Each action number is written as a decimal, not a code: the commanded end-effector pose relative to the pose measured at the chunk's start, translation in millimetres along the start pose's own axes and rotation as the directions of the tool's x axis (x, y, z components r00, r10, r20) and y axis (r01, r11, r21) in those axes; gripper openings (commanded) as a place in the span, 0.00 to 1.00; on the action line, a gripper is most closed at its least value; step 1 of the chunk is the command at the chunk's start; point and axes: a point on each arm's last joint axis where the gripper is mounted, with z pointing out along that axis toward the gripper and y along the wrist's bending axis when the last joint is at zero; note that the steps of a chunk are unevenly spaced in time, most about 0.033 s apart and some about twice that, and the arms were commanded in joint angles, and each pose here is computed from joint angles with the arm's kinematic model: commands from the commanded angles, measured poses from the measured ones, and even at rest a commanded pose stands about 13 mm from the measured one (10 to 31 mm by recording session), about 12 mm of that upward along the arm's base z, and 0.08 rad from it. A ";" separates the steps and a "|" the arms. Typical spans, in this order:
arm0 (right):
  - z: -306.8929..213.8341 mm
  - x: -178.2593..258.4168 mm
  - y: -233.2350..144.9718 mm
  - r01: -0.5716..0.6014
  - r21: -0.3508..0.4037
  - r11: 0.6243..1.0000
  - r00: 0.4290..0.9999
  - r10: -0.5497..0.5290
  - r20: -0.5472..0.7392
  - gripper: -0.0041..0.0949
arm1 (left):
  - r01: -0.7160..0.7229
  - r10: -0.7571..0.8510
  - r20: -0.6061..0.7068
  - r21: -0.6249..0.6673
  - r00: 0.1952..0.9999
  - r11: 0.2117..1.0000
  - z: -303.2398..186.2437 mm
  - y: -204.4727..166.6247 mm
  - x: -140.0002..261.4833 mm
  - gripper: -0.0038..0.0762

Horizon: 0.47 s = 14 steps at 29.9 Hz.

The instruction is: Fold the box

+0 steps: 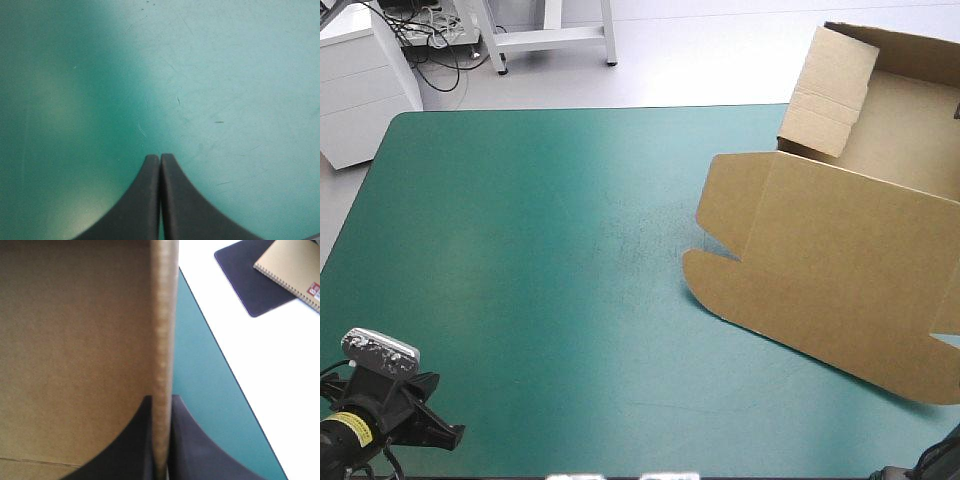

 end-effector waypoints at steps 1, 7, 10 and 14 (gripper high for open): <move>-2.0 -6.5 -11.6 -0.018 0.009 1.000 0.999 0.017 0.043 0.02 | -0.005 0.006 0.076 -0.014 0.997 1.000 -4.0 1.7 -10.5 0.01; 50.7 -4.9 -27.5 -0.026 0.054 0.998 0.999 0.028 -0.031 0.02 | -0.005 0.006 0.076 -0.014 0.997 1.000 -4.0 1.7 -10.5 0.01; 75.0 -3.2 -31.7 -0.030 0.059 0.998 0.998 0.033 -0.056 0.02 | -0.010 0.012 0.078 -0.026 0.997 1.000 -4.1 2.8 -10.7 0.01; 96.5 -0.3 -34.9 -0.024 0.072 0.997 0.996 0.030 -0.082 0.02 | -0.012 0.014 0.076 -0.031 0.997 0.999 -4.1 3.2 -10.5 0.01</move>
